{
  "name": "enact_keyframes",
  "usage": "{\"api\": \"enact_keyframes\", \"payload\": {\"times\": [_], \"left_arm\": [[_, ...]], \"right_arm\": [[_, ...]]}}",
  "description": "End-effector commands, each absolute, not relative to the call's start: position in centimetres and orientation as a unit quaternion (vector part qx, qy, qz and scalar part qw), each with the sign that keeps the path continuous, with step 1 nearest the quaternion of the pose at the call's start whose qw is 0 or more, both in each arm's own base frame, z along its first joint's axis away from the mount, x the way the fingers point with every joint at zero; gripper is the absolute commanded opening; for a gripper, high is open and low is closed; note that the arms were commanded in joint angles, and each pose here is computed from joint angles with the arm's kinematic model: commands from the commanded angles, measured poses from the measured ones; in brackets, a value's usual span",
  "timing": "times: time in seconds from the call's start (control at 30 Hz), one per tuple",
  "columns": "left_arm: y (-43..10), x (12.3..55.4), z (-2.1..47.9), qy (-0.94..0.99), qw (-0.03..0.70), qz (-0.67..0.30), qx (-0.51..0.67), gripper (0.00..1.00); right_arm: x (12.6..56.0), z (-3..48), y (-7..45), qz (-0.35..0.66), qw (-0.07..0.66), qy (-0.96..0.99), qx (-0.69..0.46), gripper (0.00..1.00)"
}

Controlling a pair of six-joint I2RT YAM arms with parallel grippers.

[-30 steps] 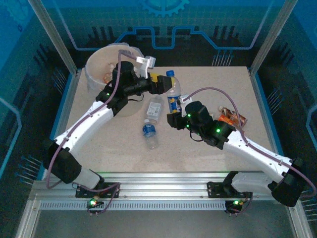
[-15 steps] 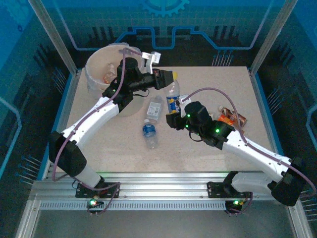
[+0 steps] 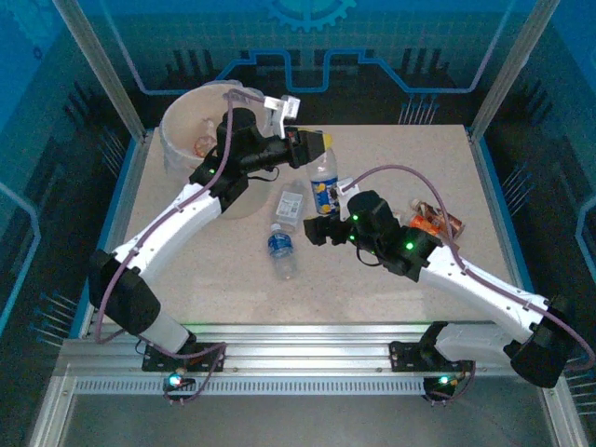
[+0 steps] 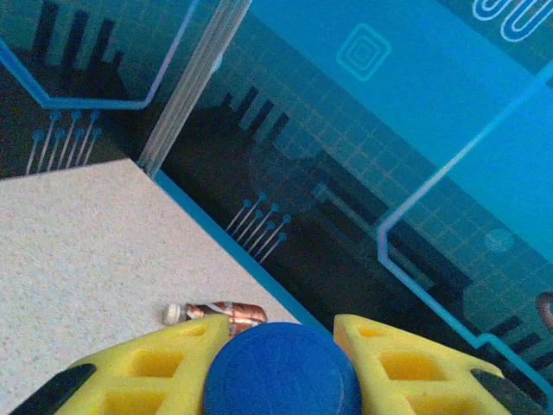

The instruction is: Put the plastic bottles in the bin

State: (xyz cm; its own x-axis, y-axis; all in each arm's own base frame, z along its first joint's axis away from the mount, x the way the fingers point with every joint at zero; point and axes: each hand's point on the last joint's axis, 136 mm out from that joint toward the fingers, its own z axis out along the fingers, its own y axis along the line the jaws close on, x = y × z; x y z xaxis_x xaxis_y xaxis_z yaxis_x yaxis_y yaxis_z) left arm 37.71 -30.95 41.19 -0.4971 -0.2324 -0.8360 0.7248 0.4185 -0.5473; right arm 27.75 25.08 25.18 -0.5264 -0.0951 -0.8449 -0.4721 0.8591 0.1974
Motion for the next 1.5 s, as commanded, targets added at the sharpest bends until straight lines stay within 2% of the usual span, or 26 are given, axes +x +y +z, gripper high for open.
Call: {"api": "enact_keyframes", "payload": {"times": [0.0,0.23,0.53,0.9,1.17,1.47], "left_arm": [[-29.4,36.5,44.4,0.676,0.525,-0.479,0.195,0.00],[-26.2,36.9,47.0,0.671,0.582,-0.416,0.194,0.00],[-19.1,38.9,51.5,0.650,0.669,-0.328,0.154,0.00],[-10.5,41.0,56.6,0.614,0.768,-0.129,0.125,0.00],[-6.3,43.1,59.1,0.601,0.789,-0.062,0.109,0.00],[-3.6,47.7,56.2,0.644,0.756,0.017,0.118,0.00]], "right_arm": [[27.4,27.2,24.6,0.205,0.480,0.837,-0.163,1.00],[27.1,28.6,22.8,0.187,0.500,0.832,-0.150,1.00],[27.3,28.7,20.1,0.146,0.511,0.841,-0.104,1.00],[27.6,28.6,20.1,0.149,0.512,0.840,-0.097,1.00],[27.6,28.3,20.2,0.153,0.508,0.843,-0.092,1.00],[27.6,28.1,19.9,0.153,0.507,0.844,-0.083,1.00]]}}
